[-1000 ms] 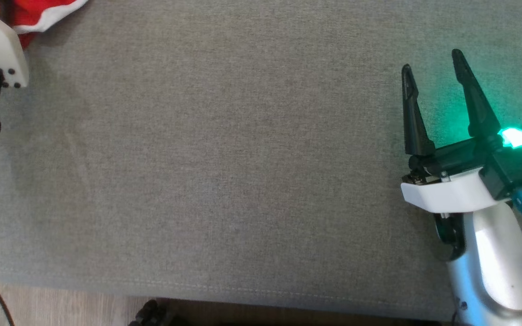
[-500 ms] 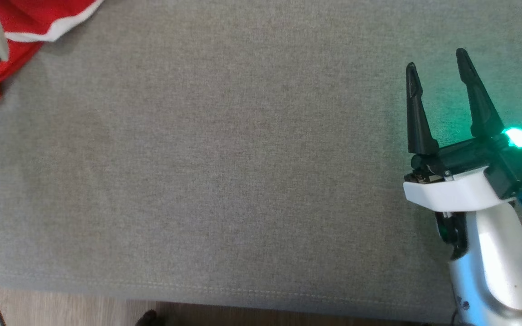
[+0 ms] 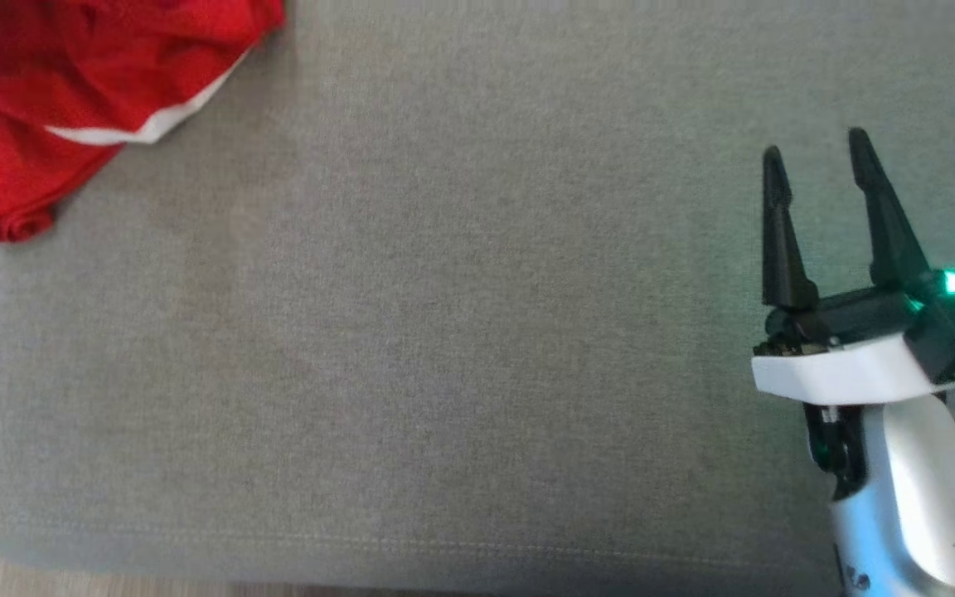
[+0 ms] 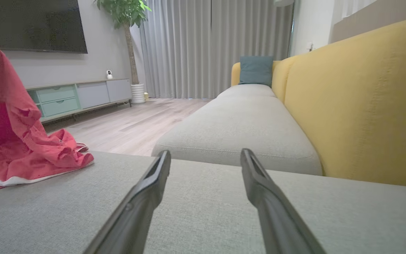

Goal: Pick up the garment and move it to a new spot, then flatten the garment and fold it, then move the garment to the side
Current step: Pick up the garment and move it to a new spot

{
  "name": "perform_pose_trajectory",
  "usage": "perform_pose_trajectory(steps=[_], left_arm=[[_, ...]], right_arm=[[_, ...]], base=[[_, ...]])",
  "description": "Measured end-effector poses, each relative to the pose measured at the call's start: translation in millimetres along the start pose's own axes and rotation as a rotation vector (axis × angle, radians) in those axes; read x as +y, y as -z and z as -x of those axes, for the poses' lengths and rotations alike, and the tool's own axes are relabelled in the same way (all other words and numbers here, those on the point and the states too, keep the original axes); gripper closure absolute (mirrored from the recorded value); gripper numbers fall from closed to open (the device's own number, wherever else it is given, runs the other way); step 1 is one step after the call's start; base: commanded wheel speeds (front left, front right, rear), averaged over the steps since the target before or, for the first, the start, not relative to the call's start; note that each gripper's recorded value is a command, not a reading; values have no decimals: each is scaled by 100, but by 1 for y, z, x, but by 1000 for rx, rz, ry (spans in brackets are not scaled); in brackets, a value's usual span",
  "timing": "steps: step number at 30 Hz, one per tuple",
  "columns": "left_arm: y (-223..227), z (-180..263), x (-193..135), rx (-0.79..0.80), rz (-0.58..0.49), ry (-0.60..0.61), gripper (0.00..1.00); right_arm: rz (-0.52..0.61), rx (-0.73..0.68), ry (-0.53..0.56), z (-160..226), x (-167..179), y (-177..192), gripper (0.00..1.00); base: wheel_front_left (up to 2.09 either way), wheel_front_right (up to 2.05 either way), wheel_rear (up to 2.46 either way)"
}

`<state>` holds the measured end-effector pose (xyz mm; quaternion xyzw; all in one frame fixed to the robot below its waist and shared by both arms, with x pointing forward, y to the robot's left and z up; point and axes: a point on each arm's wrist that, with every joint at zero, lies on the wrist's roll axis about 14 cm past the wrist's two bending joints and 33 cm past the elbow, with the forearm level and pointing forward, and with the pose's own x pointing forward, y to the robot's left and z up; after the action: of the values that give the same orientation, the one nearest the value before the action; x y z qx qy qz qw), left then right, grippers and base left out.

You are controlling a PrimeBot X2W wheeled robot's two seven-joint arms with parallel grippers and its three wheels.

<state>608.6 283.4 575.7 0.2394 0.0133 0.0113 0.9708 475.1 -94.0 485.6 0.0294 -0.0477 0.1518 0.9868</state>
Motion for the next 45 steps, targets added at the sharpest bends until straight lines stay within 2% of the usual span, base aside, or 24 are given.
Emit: perform_pose_trajectory(steps=[5,11,15,20,22,23,25,29,33,40,41,42,43,45], left_arm=[[-71,5,-11,-165,-12,48,100],[-160,24,-51,-344,5,151,100],[-212,43,-93,-451,56,257,100],[-240,76,-171,-507,116,443,100],[-241,92,-206,-507,145,525,100],[-232,107,-243,-477,197,605,100],[-211,122,-280,-418,235,691,100],[-163,157,-341,-311,292,823,100],[-114,191,-384,-183,319,932,100],[-95,235,-421,-117,364,1055,100],[-94,238,-423,-114,366,1063,93],[-93,241,-423,-112,375,1067,62],[-93,243,-424,-110,387,1071,3],[-93,246,-421,-111,419,1061,0]], right_arm=[[8,-36,41,15,-10,-23,0],[22,-74,109,43,-27,-48,0],[34,-81,169,66,-42,-57,0],[51,-111,243,88,-63,-73,0],[52,-106,268,98,-69,-72,0],[51,-100,290,105,-74,-72,0],[47,-95,309,111,-78,-70,0],[42,-73,346,121,-88,-64,0],[41,-54,386,131,-97,-60,0],[48,-33,422,141,-106,-55,0],[48,-33,422,141,-106,-55,0],[48,-33,422,141,-106,-55,0],[47,-33,419,140,-106,-55,0],[43,-32,409,138,-103,-54,0]], base=[[0,0,0],[0,0,0],[0,0,0],[0,0,0],[0,0,0],[0,0,0],[0,0,0],[0,0,0],[0,0,0],[0,0,0],[0,0,0],[0,0,0],[0,0,0],[0,0,0]])
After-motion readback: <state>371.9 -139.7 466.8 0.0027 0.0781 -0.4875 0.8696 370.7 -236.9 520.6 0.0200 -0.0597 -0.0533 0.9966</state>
